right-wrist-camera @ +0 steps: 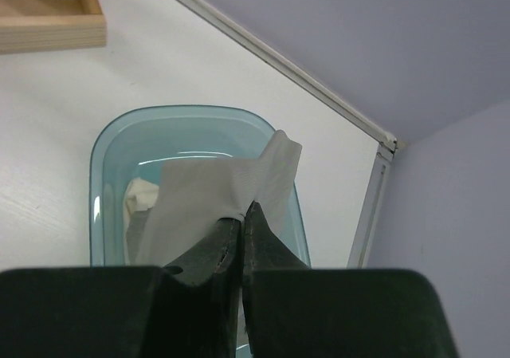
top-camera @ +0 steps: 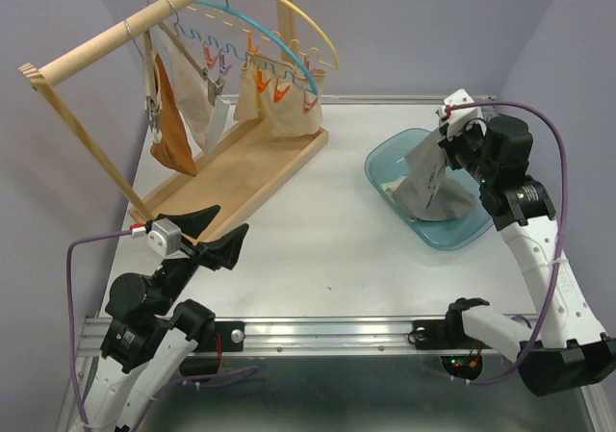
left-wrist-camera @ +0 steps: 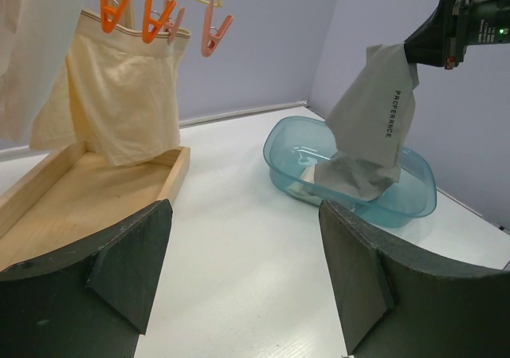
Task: Remove the underwear clipped to the hanger
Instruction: Pick up the underwear from the center of the board, then place the underwear in the bin.
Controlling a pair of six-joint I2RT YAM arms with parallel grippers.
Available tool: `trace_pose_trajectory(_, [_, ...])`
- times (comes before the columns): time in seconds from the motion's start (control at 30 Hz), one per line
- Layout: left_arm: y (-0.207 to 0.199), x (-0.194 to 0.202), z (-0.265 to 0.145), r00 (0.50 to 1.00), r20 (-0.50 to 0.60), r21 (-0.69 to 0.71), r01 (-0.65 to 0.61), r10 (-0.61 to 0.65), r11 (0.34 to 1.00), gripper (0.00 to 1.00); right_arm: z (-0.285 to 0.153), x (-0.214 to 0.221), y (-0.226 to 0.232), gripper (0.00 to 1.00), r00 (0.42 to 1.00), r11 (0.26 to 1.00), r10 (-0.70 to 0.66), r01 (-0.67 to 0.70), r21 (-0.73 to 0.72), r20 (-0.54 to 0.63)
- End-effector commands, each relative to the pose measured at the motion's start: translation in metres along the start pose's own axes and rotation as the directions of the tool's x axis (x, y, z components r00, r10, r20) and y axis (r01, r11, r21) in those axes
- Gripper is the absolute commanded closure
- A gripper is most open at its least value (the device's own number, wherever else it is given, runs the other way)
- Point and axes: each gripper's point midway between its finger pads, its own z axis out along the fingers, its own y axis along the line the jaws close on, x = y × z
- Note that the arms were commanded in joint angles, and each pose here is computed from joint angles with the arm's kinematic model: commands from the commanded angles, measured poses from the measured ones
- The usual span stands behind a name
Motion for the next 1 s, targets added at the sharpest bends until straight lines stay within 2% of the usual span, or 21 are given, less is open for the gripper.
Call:
trace_pose_trajectory(0.0, [0.0, -0.005, 0.001, 1.0, 0.028, 0.002, -0.004, 0.004, 1.0, 0.14, -0.015, -0.039, -0.054, 0.99, 0.992, 0.98, 0.043, -0.064, 0.188, 0.116])
trace_pose_trajectory(0.13, [0.0, -0.006, 0.0, 1.0, 0.031, 0.002, -0.006, 0.006, 1.0, 0.14, -0.015, -0.037, -0.067, 0.99, 0.992, 0.973, 0.057, -0.082, 0.217, 0.116])
trace_pose_trajectory(0.37, [-0.001, -0.007, -0.001, 0.999, 0.036, 0.007, -0.007, 0.006, 1.0, 0.14, -0.002, -0.007, -0.098, 0.99, 0.996, 0.957, 0.075, -0.087, 0.278, 0.057])
trace_pose_trajectory(0.6, [-0.002, -0.004, 0.001, 1.0, 0.021, 0.014, -0.009, 0.008, 1.0, 0.13, 0.029, 0.027, -0.08, 0.99, 0.993, 0.979, 0.118, -0.116, 0.168, 0.0])
trace_pose_trajectory(0.73, [-0.002, -0.004, 0.001, 1.0, 0.023, 0.013, -0.009, 0.008, 1.0, 0.13, 0.045, 0.046, -0.053, 0.93, 0.99, 0.989, 0.138, -0.137, 0.049, -0.024])
trace_pose_trajectory(0.97, [-0.002, -0.002, 0.002, 1.0, 0.015, 0.015, -0.01, 0.009, 1.0, 0.13, 0.06, 0.086, -0.021, 0.84, 0.984, 0.986, 0.147, -0.154, -0.067, -0.099])
